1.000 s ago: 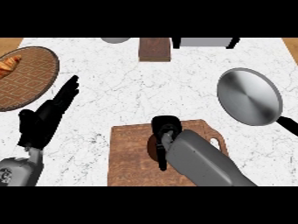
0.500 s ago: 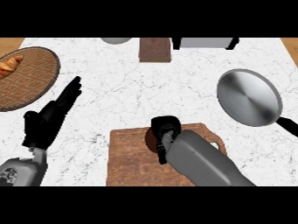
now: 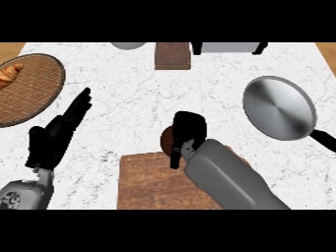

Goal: Pick the cupcake from the cutting board and place it in the pan

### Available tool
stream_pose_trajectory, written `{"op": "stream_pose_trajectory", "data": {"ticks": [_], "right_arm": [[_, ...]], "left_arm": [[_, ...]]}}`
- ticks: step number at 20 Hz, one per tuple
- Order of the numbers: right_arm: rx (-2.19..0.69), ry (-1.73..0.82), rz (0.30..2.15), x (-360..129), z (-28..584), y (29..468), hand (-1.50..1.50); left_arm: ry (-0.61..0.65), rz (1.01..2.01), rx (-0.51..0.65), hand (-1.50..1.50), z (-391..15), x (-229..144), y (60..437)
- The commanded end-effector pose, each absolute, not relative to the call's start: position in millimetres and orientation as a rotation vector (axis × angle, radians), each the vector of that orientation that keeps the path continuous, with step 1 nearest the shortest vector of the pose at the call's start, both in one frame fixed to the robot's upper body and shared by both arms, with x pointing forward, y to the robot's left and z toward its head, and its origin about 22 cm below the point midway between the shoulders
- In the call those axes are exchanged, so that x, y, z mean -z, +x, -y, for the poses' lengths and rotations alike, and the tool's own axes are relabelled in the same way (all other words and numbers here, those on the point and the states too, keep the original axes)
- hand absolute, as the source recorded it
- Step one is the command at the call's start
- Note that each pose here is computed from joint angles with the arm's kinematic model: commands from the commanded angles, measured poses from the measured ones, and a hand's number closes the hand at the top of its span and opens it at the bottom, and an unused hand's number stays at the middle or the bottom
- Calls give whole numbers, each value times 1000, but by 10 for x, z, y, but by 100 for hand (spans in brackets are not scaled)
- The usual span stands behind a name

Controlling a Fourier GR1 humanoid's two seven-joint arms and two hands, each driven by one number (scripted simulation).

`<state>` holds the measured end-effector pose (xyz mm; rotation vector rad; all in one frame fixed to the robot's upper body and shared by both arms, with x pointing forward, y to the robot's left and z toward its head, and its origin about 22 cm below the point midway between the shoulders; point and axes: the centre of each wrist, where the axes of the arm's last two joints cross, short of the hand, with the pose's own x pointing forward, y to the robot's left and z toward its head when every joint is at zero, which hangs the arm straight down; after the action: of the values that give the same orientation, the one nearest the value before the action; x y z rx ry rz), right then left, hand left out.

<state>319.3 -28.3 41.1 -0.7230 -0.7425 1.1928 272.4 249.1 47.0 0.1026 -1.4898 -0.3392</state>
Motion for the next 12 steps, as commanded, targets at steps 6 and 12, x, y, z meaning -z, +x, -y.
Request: {"op": "stream_pose_trajectory", "data": {"ticks": [6,12], "right_arm": [[-720,-1176,1040,-808,1,3190,150],[-572,-1350,1221,-1157,-142,3132,150]], "left_arm": [[94,1479,339,0,-2525,-435,2710],[82,1482,342,0,-2548,-421,2717]]}}
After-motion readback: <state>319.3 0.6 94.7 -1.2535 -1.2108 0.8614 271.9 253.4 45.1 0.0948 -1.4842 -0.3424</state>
